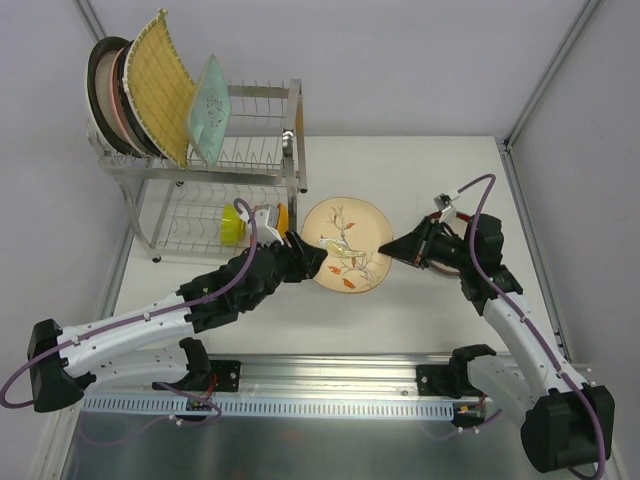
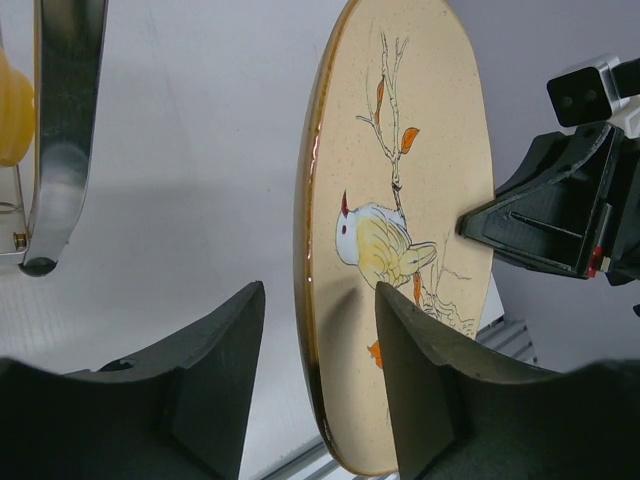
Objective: Load the plates into the dish rack
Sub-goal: Pass the plate from the right arm to the left
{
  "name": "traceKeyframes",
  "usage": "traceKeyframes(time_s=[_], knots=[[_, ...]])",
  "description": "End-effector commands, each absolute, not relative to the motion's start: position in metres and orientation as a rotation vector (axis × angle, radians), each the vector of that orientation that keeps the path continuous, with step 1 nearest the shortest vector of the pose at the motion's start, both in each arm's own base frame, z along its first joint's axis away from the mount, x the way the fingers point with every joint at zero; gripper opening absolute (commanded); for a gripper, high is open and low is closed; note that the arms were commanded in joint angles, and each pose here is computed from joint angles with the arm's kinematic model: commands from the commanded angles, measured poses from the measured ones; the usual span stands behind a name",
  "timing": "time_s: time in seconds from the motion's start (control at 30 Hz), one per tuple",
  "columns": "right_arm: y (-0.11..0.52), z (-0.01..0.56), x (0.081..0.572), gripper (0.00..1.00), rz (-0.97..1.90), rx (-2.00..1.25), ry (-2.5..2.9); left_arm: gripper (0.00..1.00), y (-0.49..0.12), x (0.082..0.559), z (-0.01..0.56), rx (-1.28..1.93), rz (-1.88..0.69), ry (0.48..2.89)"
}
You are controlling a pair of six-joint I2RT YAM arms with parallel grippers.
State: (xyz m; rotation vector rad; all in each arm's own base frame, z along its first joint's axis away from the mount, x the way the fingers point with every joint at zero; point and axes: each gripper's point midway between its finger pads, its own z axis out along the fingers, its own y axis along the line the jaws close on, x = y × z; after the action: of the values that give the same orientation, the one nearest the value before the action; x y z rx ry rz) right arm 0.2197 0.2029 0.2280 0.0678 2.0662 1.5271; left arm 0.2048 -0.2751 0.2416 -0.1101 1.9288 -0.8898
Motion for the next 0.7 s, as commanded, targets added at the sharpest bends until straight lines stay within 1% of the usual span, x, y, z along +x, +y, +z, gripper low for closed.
traceKeyframes(time_s=[0.0,0.07,0.1,0.3,0.33,0.37,0.43,0.47,0.5,0.53,0.57,0.67], knots=[[0.211,0.277,0.21,0.01,1.595,-0.094,1.884,0.47,-0.281,0.204,0.248,-0.139,-0.943,1.892],[0.212,0.276,0.208,0.01,1.593,-0.102,1.883,0.42,-0.281,0.203,0.249,-0.141,-0.947,1.888],[0.212,0.276,0.208,0.01,1.592,-0.103,1.883,0.36,-0.282,0.203,0.251,-0.142,-0.953,1.884],[0.211,0.27,0.206,0.01,1.575,-0.102,1.896,0.17,-0.282,0.201,0.253,-0.142,-0.968,1.873],[0.211,0.267,0.206,0.02,1.56,-0.108,1.899,0.1,-0.281,0.201,0.256,-0.147,-0.976,1.864],[0.21,0.263,0.205,0.03,1.55,-0.1,1.918,0.07,-0.28,0.201,0.256,-0.149,-0.976,1.862],[0.208,0.258,0.206,0.12,1.52,-0.093,1.933,0.01,-0.278,0.201,0.257,-0.155,-0.975,1.856],[0.207,0.252,0.205,0.15,1.497,-0.1,1.953,0.0,-0.277,0.2,0.258,-0.158,-0.982,1.85],[0.206,0.249,0.205,0.22,1.485,-0.099,1.963,0.0,-0.276,0.199,0.259,-0.16,-0.982,1.848],[0.204,0.246,0.205,0.26,1.467,-0.097,1.968,0.0,-0.274,0.199,0.261,-0.164,-0.987,1.838],[0.204,0.24,0.204,0.34,1.455,-0.104,1.983,0.0,-0.273,0.199,0.262,-0.166,-0.986,1.834],[0.202,0.229,0.202,0.44,1.431,-0.109,2.015,0.0,-0.27,0.199,0.267,-0.162,-0.989,1.817]])
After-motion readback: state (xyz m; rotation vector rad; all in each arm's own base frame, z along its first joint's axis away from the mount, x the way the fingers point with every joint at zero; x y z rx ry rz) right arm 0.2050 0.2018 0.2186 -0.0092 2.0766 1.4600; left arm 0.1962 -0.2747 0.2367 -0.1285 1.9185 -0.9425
